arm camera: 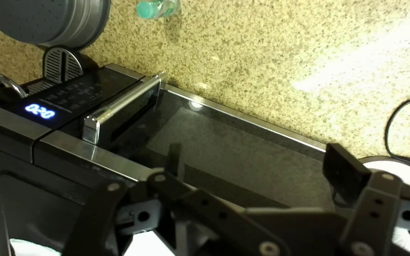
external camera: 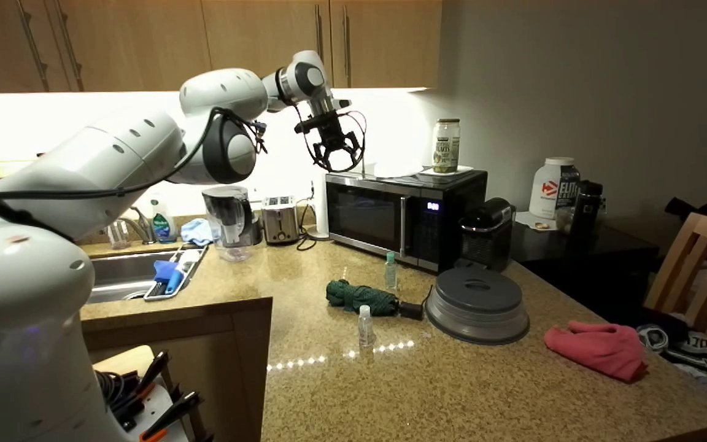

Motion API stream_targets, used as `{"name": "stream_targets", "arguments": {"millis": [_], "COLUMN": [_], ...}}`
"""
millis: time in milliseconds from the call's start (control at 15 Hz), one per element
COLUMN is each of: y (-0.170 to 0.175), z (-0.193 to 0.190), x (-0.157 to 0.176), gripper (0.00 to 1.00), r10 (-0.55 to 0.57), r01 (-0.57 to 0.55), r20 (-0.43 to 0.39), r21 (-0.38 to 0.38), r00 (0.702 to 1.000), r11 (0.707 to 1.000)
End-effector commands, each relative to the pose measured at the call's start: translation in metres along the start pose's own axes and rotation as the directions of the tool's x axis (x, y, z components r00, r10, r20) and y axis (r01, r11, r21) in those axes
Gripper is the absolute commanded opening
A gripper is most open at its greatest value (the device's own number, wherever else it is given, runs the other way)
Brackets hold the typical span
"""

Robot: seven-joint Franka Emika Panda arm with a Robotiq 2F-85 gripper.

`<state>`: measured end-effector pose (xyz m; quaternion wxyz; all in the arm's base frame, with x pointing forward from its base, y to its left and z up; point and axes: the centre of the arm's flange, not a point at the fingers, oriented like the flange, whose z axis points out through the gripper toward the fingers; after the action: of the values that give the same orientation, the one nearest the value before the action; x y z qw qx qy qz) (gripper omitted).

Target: Close the microwave door

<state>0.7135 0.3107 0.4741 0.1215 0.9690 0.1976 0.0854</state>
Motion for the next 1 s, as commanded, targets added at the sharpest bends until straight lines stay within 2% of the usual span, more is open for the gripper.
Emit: {"name": "stream_targets", "arguments": {"millis": [0,267,933], "y": [-0.003,-0.003,-0.011], "z": [0.002,0.001,-0.01], "x": [-0.075,-0.076,-0.095], "gripper": [1.0,1.0,1.0], "r10": [0.011,0.018,0.011], "r01": [-0.011,-0.02,-0.023], "r20": [0.007,0.024,0.173], "r21": [0.047,0.067,0.069], "r00": [1.0,1.0,0.985], "r11": [0.999,0.998,0.997]}}
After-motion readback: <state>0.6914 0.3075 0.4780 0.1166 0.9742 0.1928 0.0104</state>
